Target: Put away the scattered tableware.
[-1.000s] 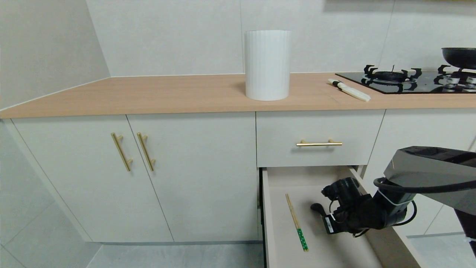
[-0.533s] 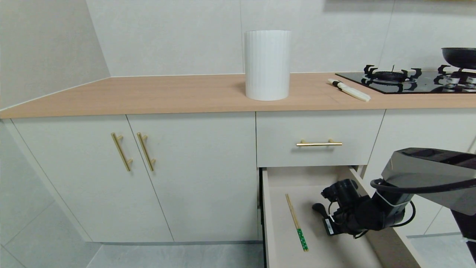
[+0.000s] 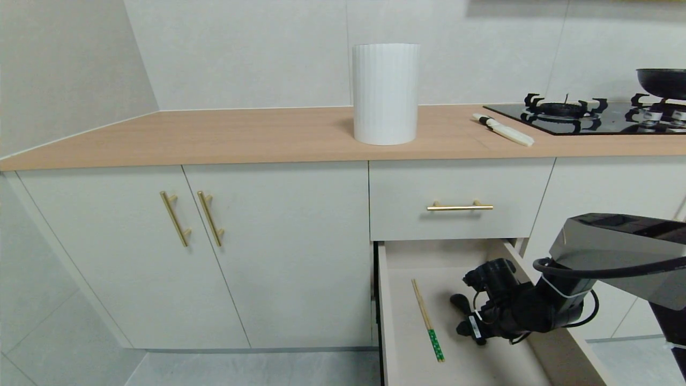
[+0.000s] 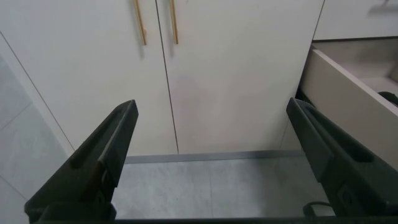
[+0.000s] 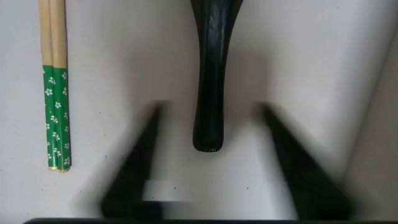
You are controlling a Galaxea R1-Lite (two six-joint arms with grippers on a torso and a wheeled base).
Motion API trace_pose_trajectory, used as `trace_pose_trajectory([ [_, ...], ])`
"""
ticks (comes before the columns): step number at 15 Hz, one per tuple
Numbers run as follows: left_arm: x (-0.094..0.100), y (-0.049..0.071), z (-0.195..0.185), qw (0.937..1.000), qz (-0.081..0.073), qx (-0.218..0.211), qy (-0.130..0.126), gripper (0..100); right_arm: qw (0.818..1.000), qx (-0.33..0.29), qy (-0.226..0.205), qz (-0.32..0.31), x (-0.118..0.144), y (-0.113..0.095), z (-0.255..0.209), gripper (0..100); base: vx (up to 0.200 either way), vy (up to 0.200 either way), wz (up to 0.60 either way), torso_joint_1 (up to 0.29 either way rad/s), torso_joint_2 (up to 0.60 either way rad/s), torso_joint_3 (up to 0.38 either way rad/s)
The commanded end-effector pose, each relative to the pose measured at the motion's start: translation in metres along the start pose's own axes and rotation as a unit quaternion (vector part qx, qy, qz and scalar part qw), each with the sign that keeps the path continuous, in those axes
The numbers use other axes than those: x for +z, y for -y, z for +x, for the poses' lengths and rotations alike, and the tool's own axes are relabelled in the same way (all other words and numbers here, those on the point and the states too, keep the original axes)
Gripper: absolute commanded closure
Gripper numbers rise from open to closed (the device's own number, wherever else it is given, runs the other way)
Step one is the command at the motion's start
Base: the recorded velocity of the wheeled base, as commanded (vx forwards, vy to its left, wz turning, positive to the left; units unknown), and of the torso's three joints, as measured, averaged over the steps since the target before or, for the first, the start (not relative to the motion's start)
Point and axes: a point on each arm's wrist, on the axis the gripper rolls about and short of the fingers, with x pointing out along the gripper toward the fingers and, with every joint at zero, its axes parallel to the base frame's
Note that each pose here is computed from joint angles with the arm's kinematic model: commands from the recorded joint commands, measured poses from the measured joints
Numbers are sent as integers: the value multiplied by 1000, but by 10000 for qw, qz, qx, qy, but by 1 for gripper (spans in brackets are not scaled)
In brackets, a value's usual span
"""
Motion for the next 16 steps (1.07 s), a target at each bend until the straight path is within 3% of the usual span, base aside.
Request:
trace_pose_trajectory([
  [1,0,0,0,10000,-1,1,0,0,10000,2,4,1,0,0,0,0,0,0,0,0,0,0],
  [5,0,0,0,10000,-1,1,0,0,10000,0,-19,7,-1,0,-1,0,0,0,0,0,0,0],
  [8,0,0,0,10000,-1,1,0,0,9991,0,405,105,13,7,-45,0,0,0,0,0,0,0],
  [11,0,0,0,10000,-1,1,0,0,9919,110,1224,307,32,10,-128,0,0,0,0,0,0,0],
  [13,0,0,0,10000,-1,1,0,0,9922,182,1200,290,29,8,-166,0,0,0,0,0,0,0],
  [16,0,0,0,10000,-1,1,0,0,9924,371,1105,399,12,-1,-185,0,0,0,0,0,0,0],
])
